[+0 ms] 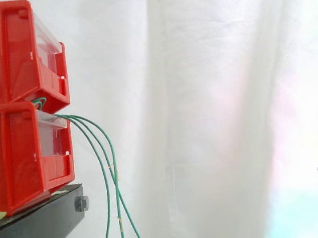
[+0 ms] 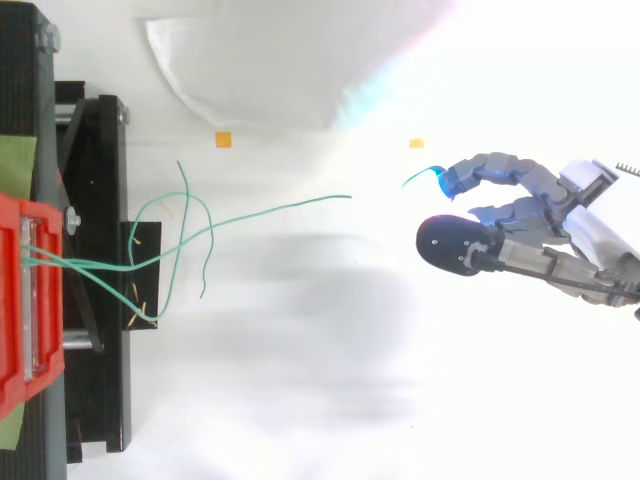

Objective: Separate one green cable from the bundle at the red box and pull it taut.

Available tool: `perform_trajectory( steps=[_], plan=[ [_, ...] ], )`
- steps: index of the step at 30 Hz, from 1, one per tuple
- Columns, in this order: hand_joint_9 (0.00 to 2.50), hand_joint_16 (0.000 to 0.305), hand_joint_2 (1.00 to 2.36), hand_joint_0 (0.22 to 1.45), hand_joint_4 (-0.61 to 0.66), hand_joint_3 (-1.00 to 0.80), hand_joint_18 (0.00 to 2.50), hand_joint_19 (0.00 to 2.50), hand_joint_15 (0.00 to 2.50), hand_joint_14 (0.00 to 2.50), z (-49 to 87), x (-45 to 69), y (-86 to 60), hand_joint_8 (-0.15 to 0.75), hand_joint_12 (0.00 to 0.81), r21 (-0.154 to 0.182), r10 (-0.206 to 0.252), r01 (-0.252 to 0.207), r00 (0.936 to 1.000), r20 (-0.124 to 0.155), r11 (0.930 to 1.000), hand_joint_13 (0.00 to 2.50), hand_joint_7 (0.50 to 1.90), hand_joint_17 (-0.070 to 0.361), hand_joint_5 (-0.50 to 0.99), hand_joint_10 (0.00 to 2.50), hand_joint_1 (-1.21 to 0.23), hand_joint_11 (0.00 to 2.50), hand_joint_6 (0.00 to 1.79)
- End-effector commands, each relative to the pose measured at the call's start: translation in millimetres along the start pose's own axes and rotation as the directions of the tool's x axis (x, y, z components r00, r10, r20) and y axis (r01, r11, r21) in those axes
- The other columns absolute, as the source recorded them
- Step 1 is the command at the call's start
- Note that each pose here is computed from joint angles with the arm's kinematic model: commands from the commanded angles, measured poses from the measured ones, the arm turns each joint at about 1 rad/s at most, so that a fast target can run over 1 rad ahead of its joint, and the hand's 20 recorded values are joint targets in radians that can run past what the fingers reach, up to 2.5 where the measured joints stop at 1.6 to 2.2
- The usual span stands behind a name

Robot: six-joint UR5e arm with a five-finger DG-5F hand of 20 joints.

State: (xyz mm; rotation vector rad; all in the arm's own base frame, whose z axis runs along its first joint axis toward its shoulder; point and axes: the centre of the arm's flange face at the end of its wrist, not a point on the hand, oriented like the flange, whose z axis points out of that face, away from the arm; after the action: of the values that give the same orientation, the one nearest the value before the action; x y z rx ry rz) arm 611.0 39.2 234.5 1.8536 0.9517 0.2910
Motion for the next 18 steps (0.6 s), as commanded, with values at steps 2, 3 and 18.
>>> perform_trajectory(
  steps=[2,3,18],
  plan=[
    [0.82,0.038,1.0,0.48,0.19,-0.5,0.6,0.88,0.78,0.02,0.0,-0.2,0.2,0.211,0.279,0.0,-0.001,0.001,1.0,0.001,1.0,0.68,0.74,0.086,-0.11,0.02,-0.61,0.66,0.5],
    [0.89,0.038,1.0,0.48,0.19,-0.5,0.6,0.88,0.78,0.02,-1.1,0.1,0.7,0.204,0.279,0.0,0.0,0.0,1.0,-0.001,1.0,0.68,0.72,0.085,-0.11,0.02,-0.61,0.67,0.5],
    [0.55,0.046,1.0,0.44,0.22,-0.5,0.37,0.86,0.61,0.02,-0.8,0.7,0.5,0.284,0.314,0.0,0.0,0.0,1.0,-0.001,1.0,0.38,0.78,0.104,-0.16,0.02,-0.46,0.58,0.5]
  ],
)
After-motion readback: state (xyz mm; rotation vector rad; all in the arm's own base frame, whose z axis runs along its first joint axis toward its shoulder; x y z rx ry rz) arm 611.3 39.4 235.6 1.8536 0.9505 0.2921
